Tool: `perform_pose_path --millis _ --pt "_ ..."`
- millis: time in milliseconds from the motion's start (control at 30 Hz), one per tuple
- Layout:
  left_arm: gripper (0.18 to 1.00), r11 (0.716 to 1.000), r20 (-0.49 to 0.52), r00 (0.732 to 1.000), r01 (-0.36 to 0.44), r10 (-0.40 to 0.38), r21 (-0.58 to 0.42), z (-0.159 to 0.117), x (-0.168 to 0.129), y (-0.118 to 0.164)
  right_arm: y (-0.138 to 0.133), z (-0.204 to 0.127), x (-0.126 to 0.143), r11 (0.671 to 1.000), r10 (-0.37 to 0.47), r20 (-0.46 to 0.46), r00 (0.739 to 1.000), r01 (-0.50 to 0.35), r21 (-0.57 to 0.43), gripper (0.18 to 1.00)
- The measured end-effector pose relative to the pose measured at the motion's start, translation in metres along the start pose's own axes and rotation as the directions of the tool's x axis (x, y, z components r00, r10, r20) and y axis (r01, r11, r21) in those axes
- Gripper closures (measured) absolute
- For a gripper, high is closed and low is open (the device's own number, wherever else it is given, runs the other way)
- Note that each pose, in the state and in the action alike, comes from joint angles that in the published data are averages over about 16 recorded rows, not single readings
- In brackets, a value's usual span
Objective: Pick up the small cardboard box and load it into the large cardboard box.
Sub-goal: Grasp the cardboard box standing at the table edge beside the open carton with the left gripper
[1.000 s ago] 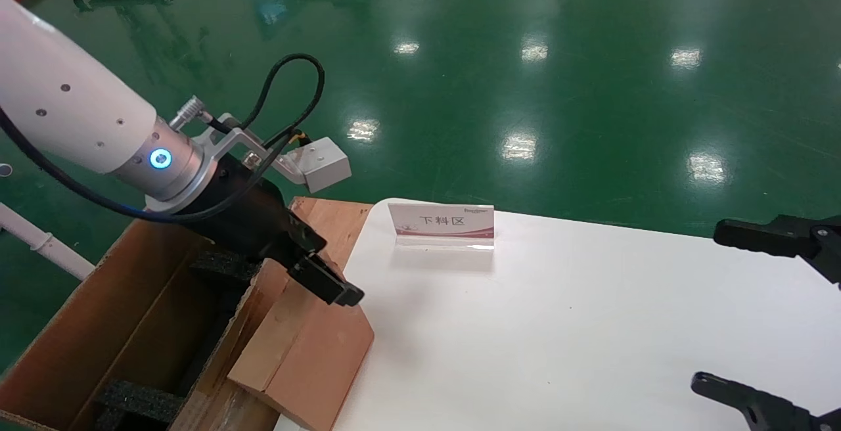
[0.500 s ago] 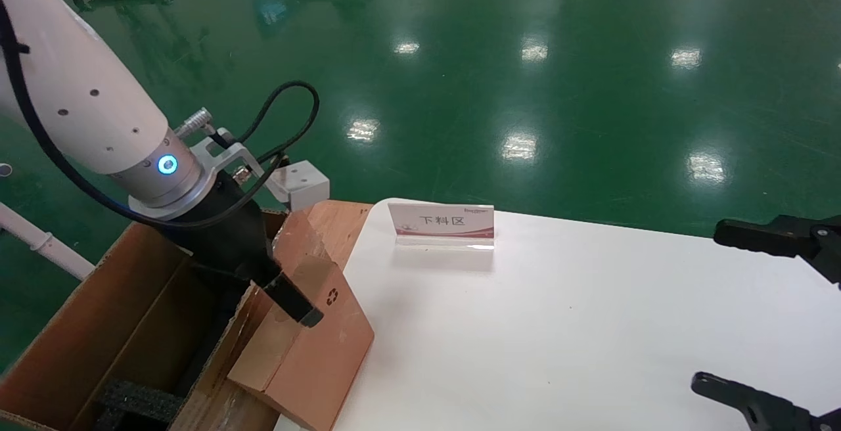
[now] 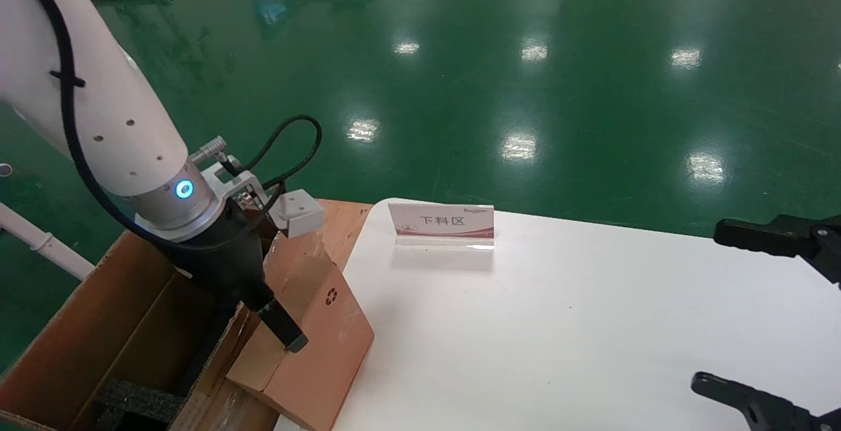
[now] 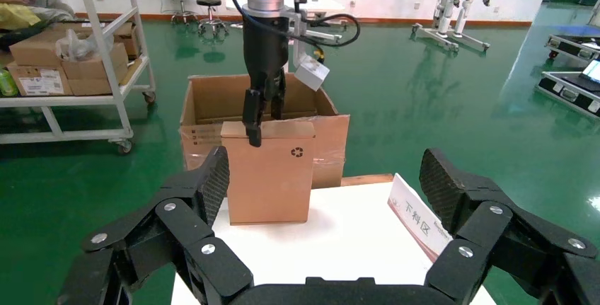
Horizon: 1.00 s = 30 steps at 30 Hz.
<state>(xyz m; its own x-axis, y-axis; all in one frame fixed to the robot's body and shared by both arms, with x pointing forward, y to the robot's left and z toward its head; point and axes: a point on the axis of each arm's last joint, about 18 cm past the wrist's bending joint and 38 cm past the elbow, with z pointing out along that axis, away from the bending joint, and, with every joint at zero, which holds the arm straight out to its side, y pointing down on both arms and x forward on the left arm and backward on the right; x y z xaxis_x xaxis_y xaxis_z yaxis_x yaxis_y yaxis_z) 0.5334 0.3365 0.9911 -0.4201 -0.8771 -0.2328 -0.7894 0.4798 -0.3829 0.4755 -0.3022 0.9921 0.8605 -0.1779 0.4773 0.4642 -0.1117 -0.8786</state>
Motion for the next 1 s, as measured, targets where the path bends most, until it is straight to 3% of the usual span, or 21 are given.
perform_pose_path --millis 1000 --pt "0.221 1.000 0.005 1.000 0.010 -0.010 -0.009 0.0055 -0.0013 0.0015 0.0000 -0.0001 0.0001 1.000 0.000 0.000 1.000 0.000 0.000 0.214"
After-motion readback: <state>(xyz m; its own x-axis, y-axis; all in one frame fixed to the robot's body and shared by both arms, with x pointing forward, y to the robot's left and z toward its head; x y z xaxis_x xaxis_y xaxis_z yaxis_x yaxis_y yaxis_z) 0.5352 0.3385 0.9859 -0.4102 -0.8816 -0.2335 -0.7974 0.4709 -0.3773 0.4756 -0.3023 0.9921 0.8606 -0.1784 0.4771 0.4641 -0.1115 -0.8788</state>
